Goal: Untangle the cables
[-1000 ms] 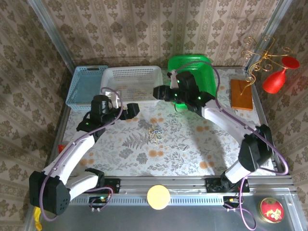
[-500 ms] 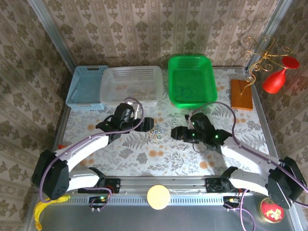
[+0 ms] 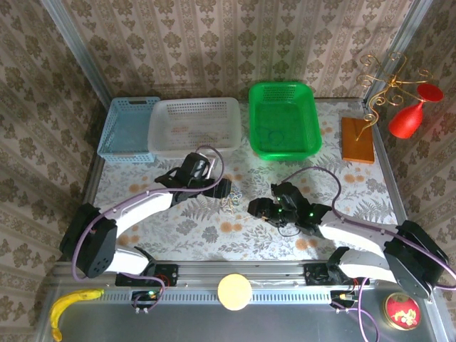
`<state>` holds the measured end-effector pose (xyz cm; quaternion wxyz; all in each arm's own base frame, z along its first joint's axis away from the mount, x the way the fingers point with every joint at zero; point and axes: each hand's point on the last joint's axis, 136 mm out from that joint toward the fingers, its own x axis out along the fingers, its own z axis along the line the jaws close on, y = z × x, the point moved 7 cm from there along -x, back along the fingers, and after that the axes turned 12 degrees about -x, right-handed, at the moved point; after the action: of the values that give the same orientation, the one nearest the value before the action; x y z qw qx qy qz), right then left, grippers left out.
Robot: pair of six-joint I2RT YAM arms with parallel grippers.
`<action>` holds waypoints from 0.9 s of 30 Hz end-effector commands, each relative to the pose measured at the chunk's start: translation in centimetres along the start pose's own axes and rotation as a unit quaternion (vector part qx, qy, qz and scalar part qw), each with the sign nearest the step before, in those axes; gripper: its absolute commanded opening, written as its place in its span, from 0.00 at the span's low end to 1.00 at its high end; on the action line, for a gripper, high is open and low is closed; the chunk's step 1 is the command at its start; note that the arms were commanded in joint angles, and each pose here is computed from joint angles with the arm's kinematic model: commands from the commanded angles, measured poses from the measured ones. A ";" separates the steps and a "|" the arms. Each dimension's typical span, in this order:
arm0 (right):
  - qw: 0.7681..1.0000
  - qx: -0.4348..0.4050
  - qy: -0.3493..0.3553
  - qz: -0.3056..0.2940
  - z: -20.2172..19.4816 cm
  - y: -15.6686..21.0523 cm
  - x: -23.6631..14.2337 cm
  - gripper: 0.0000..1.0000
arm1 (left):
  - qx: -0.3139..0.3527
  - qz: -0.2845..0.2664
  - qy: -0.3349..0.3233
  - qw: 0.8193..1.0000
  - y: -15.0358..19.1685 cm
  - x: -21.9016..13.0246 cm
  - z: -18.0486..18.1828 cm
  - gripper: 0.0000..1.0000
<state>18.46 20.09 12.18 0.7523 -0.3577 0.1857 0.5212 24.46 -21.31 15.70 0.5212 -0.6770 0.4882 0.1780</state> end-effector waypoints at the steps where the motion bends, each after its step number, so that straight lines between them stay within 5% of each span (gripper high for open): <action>1: 0.999 0.024 -0.007 -0.022 0.6 -0.5 0.7 0.63 | 0.023 -0.008 0.000 1.000 -0.9 0.0 -0.7 1.00; 17: 0.996 0.060 0.048 -0.042 -0.8 -0.7 3.1 0.57 | 0.052 0.013 0.006 0.999 -0.7 1.4 -0.9 1.00; 27: 0.996 0.034 0.073 -0.047 -1.0 -1.4 3.4 0.01 | 0.075 0.031 0.018 0.997 0.1 3.3 -2.4 1.00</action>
<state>20.35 21.31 8.95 0.7684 -0.3585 0.2476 0.4688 24.92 -23.76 13.43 0.5469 -0.6288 0.5255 0.1710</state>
